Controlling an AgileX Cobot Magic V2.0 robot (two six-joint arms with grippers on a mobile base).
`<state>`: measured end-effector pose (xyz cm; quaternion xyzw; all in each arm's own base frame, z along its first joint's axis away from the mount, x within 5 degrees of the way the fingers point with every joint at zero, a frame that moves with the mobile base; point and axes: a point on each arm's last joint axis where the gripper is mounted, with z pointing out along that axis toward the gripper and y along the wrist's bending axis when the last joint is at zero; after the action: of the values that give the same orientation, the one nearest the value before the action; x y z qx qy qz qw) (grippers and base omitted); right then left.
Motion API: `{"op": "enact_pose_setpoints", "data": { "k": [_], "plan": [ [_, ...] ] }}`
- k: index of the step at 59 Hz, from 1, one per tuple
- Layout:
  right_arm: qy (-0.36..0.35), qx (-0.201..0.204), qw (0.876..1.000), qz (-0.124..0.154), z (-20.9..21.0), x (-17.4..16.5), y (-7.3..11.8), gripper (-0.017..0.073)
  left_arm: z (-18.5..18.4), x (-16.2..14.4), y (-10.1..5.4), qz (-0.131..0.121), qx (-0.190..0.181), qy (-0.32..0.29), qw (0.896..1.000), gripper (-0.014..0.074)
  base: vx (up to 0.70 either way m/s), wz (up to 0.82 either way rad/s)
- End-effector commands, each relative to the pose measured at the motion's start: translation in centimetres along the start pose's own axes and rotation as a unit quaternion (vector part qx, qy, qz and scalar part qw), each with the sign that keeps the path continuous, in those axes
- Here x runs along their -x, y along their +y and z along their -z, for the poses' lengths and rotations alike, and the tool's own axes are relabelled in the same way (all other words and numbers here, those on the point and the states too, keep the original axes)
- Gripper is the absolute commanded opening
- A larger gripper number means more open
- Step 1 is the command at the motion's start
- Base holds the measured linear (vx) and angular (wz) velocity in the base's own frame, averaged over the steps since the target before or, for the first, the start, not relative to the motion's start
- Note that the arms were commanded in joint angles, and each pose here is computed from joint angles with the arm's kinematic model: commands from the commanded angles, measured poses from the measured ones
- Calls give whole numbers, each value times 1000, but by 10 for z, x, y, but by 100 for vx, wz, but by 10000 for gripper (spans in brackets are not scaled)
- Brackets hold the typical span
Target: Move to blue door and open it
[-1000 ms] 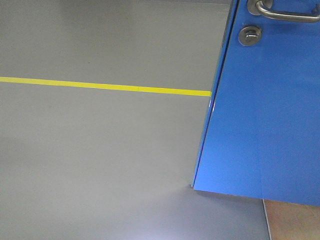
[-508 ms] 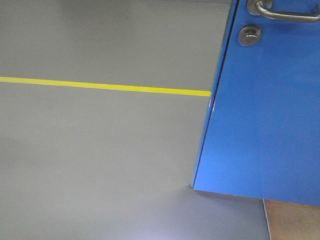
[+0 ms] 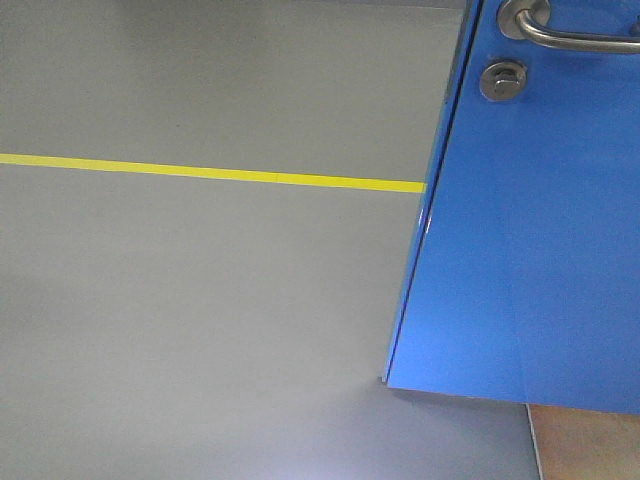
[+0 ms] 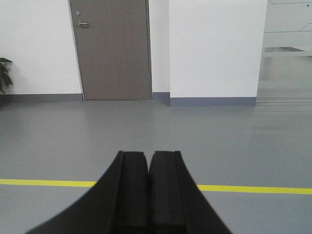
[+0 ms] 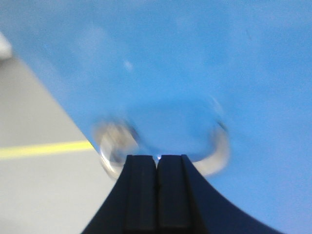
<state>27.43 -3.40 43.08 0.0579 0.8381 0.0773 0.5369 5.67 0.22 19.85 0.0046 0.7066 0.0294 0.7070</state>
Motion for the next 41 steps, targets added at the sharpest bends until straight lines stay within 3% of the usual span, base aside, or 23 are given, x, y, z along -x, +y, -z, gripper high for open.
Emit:
{"op": "enact_pose_setpoints", "data": {
  "k": [1,12,23,31,41],
  "plan": [
    [-70,-45,993,88,33,-19,1,-1,3,17,0,4,0,-61,998,73,0,0],
    [-131,-104,979,113,68,-101,-10,-1,3,17,0,4,0,-61,998,73,0,0],
    [-167,-110,977,70,88,-187,-16,-1,3,17,0,4,0,-61,998,73,0,0],
    [-152,-113,980,66,90,-235,-21,-1,3,17,0,4,0,-61,998,73,0,0],
    [-193,-106,973,68,94,-274,-24,-1,3,17,0,4,0,-61,998,73,0,0]
  ]
}}
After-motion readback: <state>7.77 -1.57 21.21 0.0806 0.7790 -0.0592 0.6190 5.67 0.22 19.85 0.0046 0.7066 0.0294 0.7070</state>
